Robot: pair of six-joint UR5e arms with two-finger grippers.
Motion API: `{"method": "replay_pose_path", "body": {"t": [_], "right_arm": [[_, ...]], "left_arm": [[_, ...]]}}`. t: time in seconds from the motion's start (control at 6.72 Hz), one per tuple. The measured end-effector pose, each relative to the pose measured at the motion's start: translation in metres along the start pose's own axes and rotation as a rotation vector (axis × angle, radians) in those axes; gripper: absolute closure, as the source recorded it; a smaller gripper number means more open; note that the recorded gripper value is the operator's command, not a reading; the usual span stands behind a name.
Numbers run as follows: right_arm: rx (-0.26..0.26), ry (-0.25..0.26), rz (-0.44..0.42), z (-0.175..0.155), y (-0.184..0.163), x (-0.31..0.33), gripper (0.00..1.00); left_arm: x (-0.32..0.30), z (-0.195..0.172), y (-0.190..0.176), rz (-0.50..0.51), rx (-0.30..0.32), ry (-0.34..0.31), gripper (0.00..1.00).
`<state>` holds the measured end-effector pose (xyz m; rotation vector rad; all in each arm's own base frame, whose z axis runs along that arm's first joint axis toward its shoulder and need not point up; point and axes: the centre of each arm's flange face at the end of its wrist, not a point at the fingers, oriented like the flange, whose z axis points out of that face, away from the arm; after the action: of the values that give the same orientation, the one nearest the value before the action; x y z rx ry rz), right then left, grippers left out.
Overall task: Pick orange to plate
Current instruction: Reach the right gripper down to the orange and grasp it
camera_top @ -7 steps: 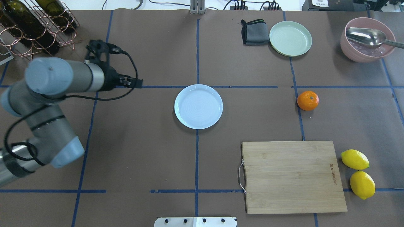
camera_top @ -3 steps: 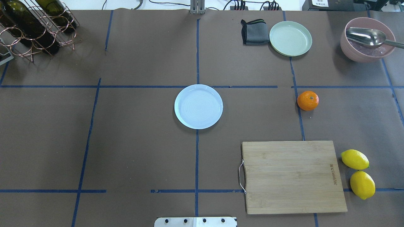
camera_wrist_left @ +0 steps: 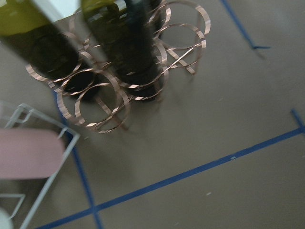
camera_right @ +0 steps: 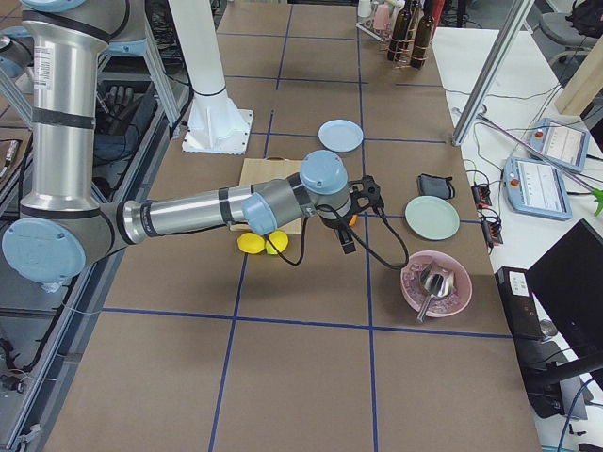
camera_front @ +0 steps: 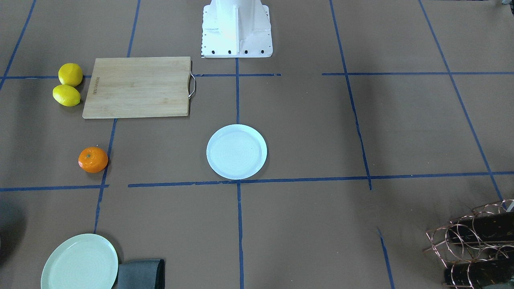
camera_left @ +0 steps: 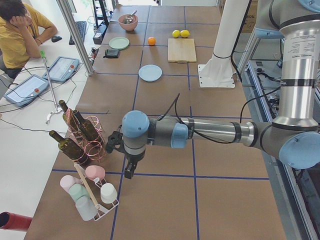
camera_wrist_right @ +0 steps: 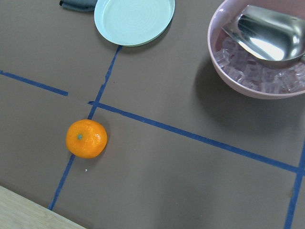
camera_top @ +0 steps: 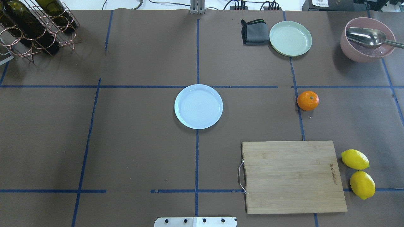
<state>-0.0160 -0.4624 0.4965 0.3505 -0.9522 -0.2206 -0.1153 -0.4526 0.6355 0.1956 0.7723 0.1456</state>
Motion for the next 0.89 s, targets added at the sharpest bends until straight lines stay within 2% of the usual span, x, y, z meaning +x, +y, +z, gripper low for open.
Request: {"method": "replay_pose_path", "body": {"t": [0.15, 0.45, 0.6, 0.89], "right_arm": [[-0.018, 0.036, -0.017, 0.029, -0.007, -0.022, 0.0], [-0.047, 0.111, -0.003, 0.095, -0.016, -0.076, 0.0], [-0.038, 0.145, 0.025, 0.133, -0.024, -0.109, 0.0], [0.007, 0.17, 0.065, 0.202, -0.047, -0.173, 0.0]], "left_arm": [[-0.007, 0.002, 0.02, -0.022, -0.006, 0.022, 0.0], [-0.008, 0.004, 0.032, -0.021, -0.018, 0.002, 0.0], [-0.008, 0.004, 0.033, -0.018, -0.02, -0.005, 0.0], [-0.007, 0.002, 0.032, -0.011, -0.016, -0.009, 0.0]]}}
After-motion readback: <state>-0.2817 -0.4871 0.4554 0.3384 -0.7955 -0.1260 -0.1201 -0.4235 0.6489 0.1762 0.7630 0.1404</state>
